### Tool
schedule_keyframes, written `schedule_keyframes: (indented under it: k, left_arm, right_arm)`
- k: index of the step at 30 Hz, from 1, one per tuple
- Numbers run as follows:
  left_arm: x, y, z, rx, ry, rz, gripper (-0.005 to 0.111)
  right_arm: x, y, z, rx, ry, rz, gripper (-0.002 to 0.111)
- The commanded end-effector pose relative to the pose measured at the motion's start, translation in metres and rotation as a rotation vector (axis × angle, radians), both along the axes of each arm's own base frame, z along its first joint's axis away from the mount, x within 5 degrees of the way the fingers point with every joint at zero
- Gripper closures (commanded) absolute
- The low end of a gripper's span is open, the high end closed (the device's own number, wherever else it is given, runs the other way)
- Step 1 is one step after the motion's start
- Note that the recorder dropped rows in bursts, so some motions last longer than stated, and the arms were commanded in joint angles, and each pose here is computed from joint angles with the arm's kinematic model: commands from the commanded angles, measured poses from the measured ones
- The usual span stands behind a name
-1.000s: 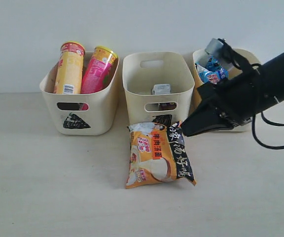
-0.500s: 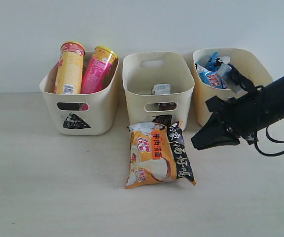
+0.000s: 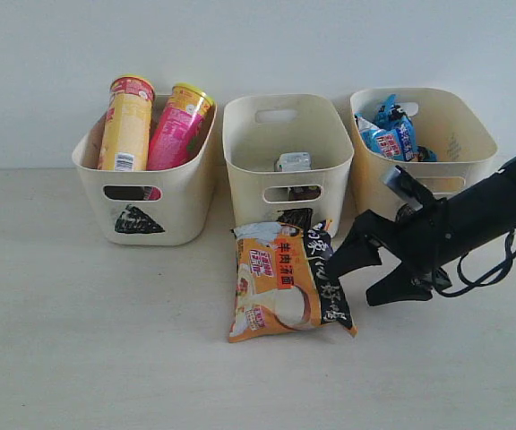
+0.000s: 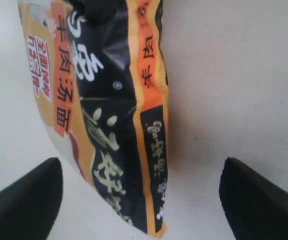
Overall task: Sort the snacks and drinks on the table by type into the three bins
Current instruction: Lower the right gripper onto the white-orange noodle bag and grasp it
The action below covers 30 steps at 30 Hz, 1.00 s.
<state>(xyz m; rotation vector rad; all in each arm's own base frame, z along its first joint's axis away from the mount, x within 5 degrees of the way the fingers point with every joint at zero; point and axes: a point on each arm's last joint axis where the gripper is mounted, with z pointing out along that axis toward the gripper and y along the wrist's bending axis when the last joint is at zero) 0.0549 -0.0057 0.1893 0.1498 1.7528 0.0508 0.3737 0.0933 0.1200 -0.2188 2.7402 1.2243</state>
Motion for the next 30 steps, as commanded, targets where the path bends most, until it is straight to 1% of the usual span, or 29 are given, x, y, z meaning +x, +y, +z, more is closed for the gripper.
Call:
schedule_keyframes:
  k: [1,2,6,13,19,25,28,30]
  left_arm:
    - [0.000,0.000,-0.001,-0.012,-0.004,0.003,0.102]
    - [0.000,0.000,-0.001,-0.012,-0.004,0.003,0.102]
    - [0.000,0.000,-0.001,-0.012,-0.004,0.003,0.102]
    - [0.000,0.000,-0.001,-0.012,-0.004,0.003,0.102]
    - [0.000,0.000,-0.001,-0.012,-0.004,0.003,0.102]
    - [0.000,0.000,-0.001,-0.012,-0.004,0.003,0.102]
    - [0.000,0.000,-0.001,-0.012,-0.004,0.003,0.102]
    - [0.000,0.000,-0.001,-0.012,-0.004,0.003,0.102]
  right_arm:
    - [0.012,-0.001,-0.003,0.028,-0.015,-0.026,0.024]
    - [0.014,-0.001,-0.004,0.029,-0.016,-0.030,0.021]
    - [0.020,0.002,-0.007,0.023,-0.031,-0.031,0.021]
    - [0.030,0.025,-0.017,0.024,-0.046,0.007,0.022]
    - [0.025,0.047,-0.024,0.016,-0.050,0.063,0.022]
    - [0.017,0.064,-0.039,-0.015,-0.030,0.119,0.022]
    - [0.017,0.065,-0.042,-0.026,-0.035,0.113,0.026]
    - [0.018,0.065,-0.041,-0.033,-0.040,0.111,0.035]
